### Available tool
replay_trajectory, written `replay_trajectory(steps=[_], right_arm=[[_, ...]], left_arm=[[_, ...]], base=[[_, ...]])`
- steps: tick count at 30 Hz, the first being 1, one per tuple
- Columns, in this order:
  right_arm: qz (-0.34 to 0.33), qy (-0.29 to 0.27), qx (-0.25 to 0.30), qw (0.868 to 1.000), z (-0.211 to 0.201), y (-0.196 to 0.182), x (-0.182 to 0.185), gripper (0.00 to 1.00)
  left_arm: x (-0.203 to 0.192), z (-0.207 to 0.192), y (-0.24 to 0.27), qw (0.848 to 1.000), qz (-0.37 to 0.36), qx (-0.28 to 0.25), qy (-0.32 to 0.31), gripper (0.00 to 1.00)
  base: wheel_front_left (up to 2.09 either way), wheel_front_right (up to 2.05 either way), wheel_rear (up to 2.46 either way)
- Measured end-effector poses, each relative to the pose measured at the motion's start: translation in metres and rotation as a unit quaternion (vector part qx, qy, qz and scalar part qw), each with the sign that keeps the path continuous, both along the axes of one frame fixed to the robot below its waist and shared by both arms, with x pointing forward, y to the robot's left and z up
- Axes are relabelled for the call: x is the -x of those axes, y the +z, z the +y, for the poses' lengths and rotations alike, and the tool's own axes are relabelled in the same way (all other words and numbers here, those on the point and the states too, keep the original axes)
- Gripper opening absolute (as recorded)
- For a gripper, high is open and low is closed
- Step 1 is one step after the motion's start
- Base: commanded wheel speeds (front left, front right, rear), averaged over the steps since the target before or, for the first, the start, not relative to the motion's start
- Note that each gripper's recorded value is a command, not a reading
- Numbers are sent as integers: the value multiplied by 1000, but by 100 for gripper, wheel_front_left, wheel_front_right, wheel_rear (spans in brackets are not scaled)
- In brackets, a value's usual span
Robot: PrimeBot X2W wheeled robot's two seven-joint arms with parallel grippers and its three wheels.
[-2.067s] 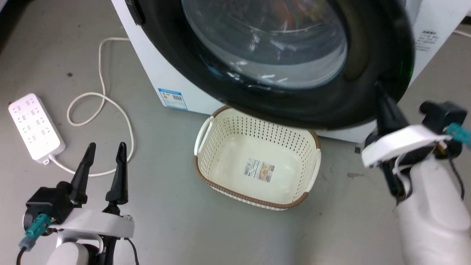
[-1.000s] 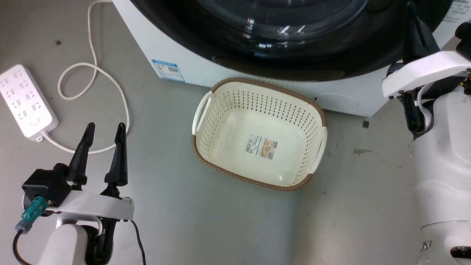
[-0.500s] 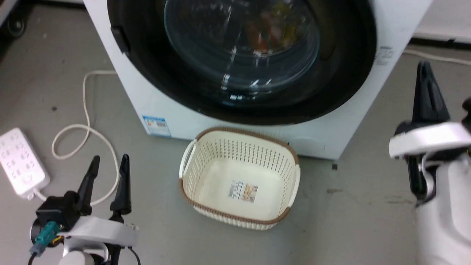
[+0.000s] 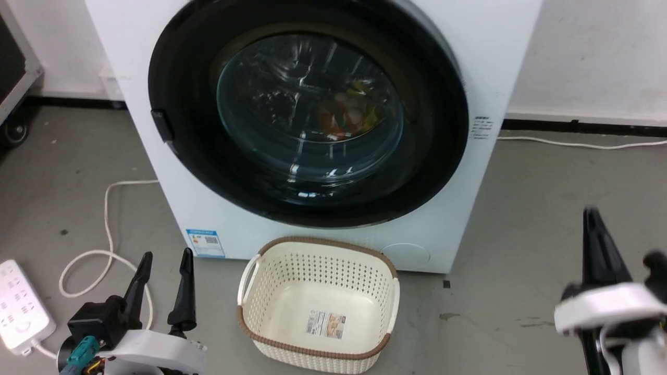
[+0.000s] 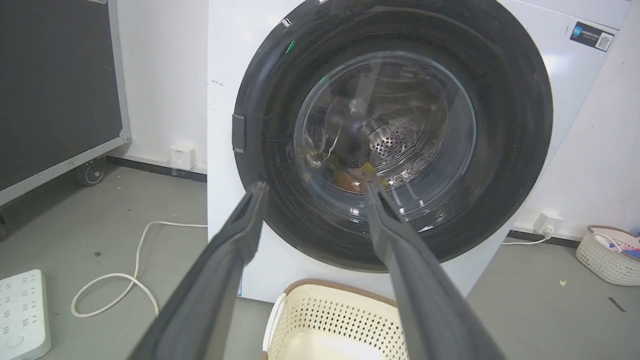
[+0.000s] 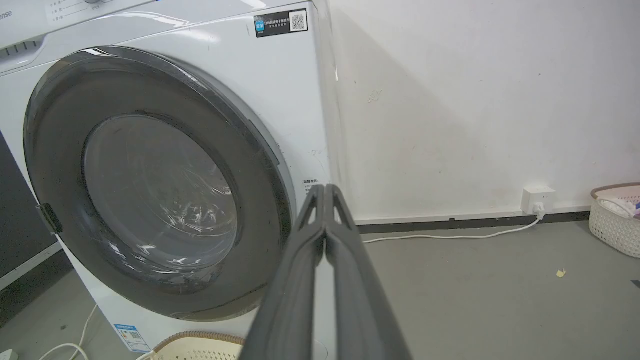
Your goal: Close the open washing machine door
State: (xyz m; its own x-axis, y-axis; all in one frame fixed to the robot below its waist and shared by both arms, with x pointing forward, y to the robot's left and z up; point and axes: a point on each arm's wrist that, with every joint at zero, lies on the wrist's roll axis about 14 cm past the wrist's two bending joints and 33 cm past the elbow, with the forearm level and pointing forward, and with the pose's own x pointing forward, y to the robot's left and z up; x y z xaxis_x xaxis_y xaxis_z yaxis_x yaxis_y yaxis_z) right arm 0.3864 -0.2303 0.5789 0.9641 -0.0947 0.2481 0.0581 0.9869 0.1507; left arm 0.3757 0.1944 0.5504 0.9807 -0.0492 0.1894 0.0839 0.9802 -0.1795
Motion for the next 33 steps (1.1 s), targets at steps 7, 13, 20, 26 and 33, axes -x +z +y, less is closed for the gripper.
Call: replay_trajectory(steps=[7, 13, 20, 26, 33], right_arm=[[33, -3, -12, 999, -3, -26, 27, 0], [52, 3, -11, 999, 2, -41, 45, 0], [86, 20, -10, 996, 13, -59, 52, 0], [102, 28, -15, 994, 18, -67, 54, 100], [106, 31, -15, 994, 20, -69, 53, 100]], left_arm=[[0, -8, 0, 1000, 5, 5, -11, 100], [0, -12, -4, 1000, 20, -7, -13, 100], [1, -10, -9, 999, 32, -9, -11, 100], [2, -10, -12, 999, 38, -10, -11, 100], [4, -12, -14, 999, 45, -16, -15, 100]], base=[[0, 0, 0], [0, 0, 0], [0, 0, 0], [0, 0, 0], [0, 0, 0]])
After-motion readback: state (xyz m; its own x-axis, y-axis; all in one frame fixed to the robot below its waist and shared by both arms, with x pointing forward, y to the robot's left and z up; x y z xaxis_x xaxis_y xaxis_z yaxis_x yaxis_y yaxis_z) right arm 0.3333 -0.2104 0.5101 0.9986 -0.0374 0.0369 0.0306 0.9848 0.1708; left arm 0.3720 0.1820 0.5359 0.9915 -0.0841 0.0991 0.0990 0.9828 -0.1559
